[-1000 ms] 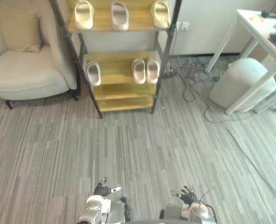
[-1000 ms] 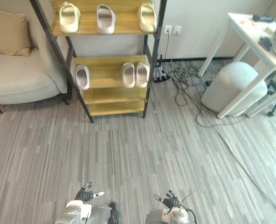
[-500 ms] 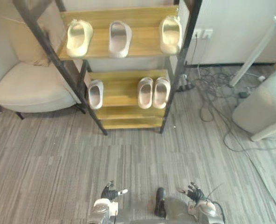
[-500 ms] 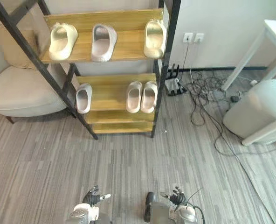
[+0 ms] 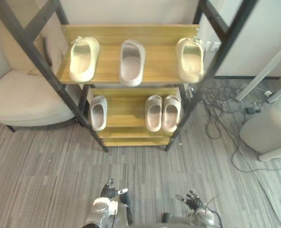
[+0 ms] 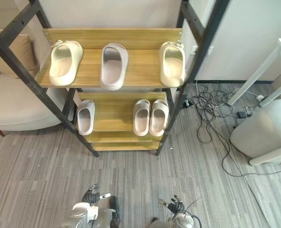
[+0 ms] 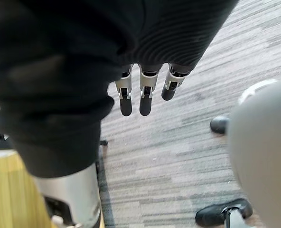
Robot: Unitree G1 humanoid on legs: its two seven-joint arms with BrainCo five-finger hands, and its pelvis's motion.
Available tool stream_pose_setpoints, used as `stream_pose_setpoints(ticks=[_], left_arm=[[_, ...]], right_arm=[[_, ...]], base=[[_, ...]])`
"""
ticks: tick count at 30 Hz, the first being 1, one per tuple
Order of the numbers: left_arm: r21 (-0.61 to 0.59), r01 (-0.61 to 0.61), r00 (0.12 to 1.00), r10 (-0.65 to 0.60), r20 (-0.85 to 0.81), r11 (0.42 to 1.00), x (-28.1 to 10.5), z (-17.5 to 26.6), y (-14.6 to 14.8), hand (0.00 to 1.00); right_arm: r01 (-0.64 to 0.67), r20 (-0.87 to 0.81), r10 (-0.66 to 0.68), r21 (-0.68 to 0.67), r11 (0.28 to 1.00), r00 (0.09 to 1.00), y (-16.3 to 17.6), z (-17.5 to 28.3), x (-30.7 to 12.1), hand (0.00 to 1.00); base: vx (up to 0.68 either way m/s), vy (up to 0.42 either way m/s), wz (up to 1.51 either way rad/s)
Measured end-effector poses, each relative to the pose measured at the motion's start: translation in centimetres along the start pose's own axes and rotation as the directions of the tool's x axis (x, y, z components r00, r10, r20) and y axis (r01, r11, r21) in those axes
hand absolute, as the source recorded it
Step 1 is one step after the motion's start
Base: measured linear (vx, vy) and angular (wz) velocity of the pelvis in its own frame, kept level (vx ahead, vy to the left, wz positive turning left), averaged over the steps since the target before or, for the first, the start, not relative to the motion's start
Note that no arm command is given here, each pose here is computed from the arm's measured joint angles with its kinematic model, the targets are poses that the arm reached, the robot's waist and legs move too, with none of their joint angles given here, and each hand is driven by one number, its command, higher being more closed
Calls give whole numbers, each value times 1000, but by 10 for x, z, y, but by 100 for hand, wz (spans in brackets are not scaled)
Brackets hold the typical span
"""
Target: Organize the slippers on the shoe rack
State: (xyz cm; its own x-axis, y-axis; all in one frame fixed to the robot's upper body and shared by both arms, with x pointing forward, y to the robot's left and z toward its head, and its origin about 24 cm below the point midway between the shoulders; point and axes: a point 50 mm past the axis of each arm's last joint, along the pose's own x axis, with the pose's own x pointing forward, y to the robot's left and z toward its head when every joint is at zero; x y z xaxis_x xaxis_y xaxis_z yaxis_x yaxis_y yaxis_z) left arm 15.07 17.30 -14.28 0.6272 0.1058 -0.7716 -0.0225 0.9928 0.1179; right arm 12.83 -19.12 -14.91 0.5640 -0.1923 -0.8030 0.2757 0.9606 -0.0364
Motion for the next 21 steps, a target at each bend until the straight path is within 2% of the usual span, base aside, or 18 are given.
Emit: stream_pose_setpoints(ticks=[5, 10, 15, 21], left_arm=[[41, -30, 998, 32, -46, 999, -5, -16, 17, 0], [40, -37, 997, 40, -66, 998, -7, -23, 19, 0], [2, 1, 995, -1, -97, 1000, -9, -31, -1, 0], [7, 8, 997, -7, -83, 1000, -8, -26, -2, 0]], right_arm=[[-1, -14, 1, -11, 1000, 1000, -2, -4, -1, 0], [-5, -16, 5, -13, 1000, 1000, -1, -6, -2, 0], [35, -33, -35, -15, 999, 999, -15, -9, -2, 0], [33, -42, -34, -18, 999, 999, -15, -13, -4, 0]], base=[[280, 128, 20], [287, -104, 24], [249, -131, -11], [64, 0, -10]])
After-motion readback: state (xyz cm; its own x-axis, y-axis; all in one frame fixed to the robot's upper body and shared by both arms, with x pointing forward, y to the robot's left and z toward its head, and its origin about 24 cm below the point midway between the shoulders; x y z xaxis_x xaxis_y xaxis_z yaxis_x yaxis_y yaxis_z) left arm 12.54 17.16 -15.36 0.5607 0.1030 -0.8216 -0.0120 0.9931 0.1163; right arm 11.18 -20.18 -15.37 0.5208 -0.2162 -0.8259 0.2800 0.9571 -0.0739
